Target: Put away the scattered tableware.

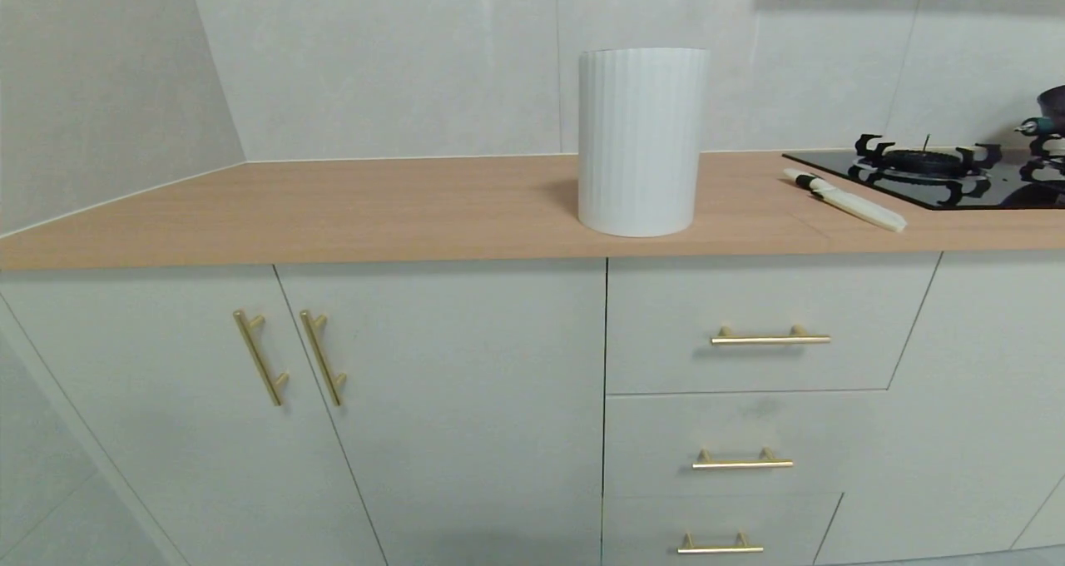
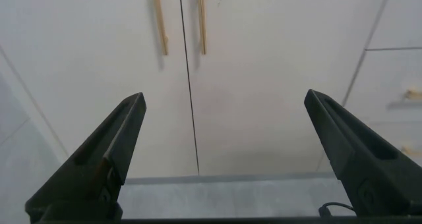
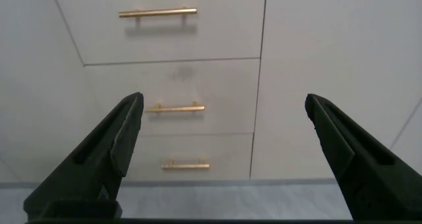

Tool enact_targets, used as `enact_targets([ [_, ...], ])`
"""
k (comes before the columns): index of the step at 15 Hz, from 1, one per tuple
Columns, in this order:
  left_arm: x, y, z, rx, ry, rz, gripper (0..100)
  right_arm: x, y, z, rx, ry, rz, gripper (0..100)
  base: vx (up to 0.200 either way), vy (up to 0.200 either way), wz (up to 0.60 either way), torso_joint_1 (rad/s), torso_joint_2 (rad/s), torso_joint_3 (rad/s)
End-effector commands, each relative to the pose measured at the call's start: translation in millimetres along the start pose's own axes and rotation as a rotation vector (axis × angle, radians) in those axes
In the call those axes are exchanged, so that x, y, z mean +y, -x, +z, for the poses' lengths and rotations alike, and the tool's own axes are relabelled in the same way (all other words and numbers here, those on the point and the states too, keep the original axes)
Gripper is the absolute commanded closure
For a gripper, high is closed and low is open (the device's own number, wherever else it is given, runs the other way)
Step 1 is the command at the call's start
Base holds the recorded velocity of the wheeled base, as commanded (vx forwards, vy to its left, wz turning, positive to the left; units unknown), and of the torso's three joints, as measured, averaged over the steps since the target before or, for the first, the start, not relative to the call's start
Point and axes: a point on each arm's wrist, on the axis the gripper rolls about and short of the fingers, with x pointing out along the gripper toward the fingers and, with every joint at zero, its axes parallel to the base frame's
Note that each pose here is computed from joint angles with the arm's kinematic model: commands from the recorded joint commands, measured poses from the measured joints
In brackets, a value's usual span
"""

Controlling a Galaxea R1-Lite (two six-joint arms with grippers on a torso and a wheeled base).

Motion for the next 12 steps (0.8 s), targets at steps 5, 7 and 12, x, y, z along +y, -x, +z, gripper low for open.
enact_targets([
  [5, 0.0, -0.1, -0.2, 0.001, 0.0, 0.0, 0, 0.0, -0.2, 0.1, 0.002, 0.0, 0.001, 0, 0.2, 0.0, 0.0, 0.005, 0.0, 0.007],
  [7, 0.0, -0.1, -0.2, 0.001, 0.0, 0.0, 0, 0.0, -0.2, 0.1, 0.002, 0.0, 0.001, 0, 0.2, 0.0, 0.0, 0.002, 0.01, 0.007],
  [12, 0.0, 0.1, 0.2, -0.001, 0.0, 0.0, 0, 0.0, -0.2, 0.1, 0.002, -0.001, 0.001, 0, 0.04, 0.0, 0.0, 0.0, 0.0, 0.0],
])
